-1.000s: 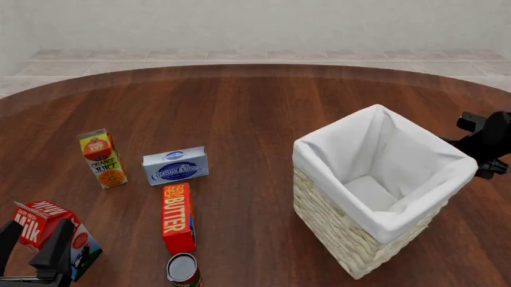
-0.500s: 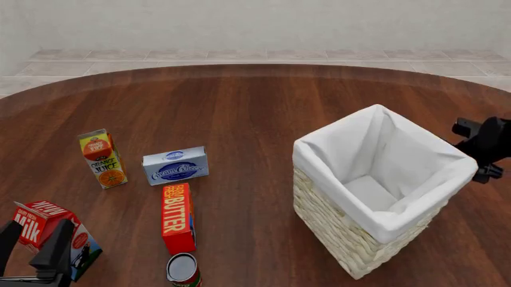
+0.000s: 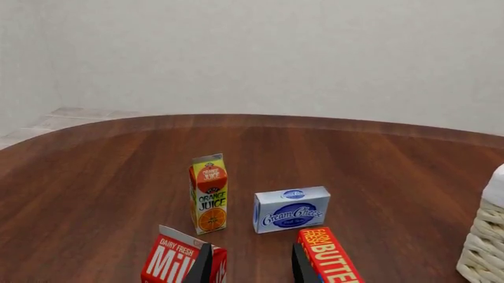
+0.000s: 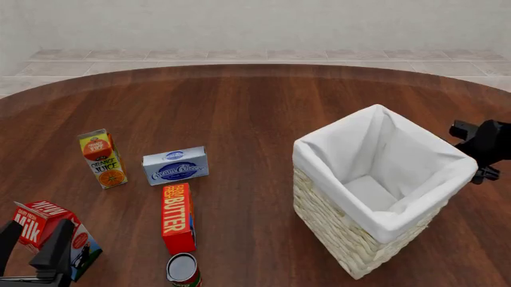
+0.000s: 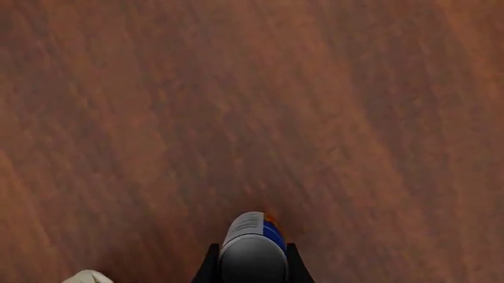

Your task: Pick up the alphabet soup and the tomato sauce, and put them in the basket.

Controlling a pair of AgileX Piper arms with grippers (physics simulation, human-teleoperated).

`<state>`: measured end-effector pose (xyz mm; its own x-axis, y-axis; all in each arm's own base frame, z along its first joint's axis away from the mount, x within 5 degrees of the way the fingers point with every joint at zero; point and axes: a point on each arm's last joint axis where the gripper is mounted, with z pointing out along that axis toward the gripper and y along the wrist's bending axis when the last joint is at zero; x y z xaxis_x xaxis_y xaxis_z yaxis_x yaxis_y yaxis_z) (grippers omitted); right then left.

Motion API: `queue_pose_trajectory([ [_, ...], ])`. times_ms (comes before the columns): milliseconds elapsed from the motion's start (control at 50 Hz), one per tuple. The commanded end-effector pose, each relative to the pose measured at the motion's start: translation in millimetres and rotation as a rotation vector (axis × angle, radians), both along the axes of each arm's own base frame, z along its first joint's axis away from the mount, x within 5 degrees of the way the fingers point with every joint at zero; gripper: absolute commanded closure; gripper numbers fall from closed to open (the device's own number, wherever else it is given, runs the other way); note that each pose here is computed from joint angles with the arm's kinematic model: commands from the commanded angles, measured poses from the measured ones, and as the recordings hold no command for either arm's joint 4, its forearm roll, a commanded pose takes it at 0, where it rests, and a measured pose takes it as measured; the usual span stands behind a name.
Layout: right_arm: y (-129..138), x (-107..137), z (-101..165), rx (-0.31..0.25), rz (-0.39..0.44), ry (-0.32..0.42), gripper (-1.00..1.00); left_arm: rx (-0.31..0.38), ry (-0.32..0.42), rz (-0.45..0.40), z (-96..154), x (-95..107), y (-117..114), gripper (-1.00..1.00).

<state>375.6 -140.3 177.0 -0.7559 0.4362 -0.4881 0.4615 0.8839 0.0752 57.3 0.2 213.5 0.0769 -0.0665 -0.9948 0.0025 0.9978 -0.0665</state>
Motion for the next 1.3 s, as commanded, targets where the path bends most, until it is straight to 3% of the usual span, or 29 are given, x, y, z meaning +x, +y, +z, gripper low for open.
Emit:
queue_pose_trajectory([
  [20,-0.6,-1.6,1.5,-0.003,-0.006,0.003,1.0,0.0,0.0,0.0,0.0,0.0,0.0,-1.0],
  [780,-7.0,-12.1,69.5,-0.063,-0.001,-0.099,1.0,0.0,0.0,0.0,0.0,0.0,0.0,-1.0],
  [1300,9.5,-23.1,132.0,-0.091,0.019,-0.194,1.0,-0.001,-0.007,0.001,0.2,-1.2,0.0,-1.0],
])
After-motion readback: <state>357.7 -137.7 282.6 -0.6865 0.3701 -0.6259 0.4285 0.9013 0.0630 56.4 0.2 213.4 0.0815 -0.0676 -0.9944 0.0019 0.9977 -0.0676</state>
